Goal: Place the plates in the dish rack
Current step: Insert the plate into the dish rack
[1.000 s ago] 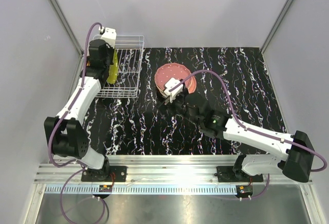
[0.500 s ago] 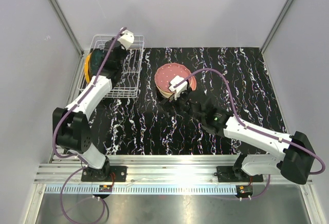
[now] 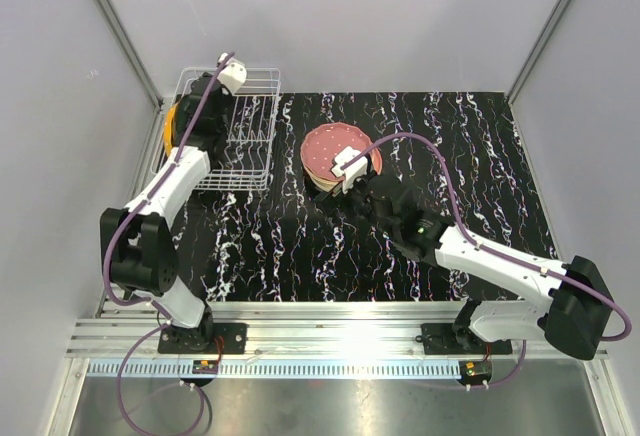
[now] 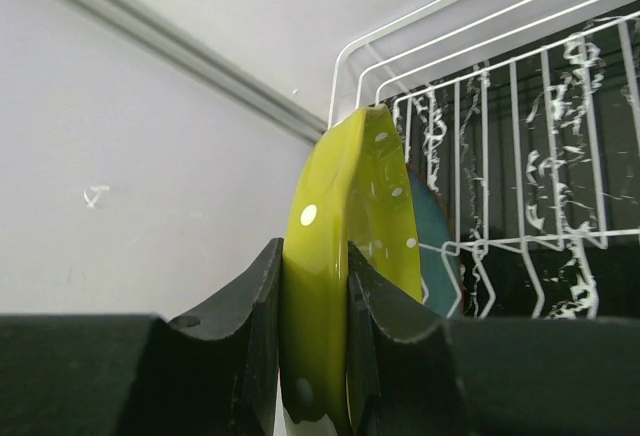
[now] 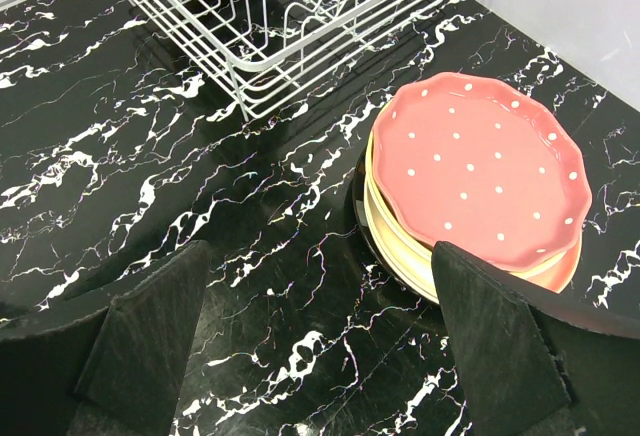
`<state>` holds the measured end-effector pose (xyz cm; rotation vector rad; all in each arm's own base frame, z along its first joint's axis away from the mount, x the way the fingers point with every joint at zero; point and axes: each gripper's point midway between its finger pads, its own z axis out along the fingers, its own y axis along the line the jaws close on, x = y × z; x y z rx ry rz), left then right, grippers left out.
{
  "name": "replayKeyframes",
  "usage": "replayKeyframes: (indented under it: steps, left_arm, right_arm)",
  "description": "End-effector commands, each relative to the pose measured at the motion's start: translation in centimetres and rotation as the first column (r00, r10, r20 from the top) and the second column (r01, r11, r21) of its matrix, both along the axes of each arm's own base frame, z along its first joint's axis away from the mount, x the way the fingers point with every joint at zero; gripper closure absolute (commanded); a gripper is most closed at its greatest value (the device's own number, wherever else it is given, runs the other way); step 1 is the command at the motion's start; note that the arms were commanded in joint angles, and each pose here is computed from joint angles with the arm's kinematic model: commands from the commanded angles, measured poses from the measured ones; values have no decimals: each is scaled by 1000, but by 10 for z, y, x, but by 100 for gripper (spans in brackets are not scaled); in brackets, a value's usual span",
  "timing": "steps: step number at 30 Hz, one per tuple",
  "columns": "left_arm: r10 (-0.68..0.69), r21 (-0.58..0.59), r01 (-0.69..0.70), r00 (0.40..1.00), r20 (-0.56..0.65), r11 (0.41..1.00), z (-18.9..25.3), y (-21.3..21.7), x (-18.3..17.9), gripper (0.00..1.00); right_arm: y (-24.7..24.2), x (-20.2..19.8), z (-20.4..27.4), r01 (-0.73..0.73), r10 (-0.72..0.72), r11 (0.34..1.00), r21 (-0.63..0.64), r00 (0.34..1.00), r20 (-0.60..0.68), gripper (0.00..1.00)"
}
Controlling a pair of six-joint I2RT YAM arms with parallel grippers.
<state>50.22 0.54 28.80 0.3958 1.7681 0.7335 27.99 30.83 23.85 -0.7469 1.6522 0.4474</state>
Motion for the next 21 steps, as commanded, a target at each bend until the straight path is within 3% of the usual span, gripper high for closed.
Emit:
replayKeyframes:
  steps: [1, 21]
  left_arm:
    - [44, -53, -34, 975, 219, 998, 61, 14, 1, 100]
    - [85, -128, -69, 989, 124, 989, 0, 34, 12, 100]
  right_arm:
    - [-1, 3, 7, 8, -9, 1000, 28, 1000, 14, 0]
    - [-6, 11, -5, 38, -38, 999, -14, 999, -1, 0]
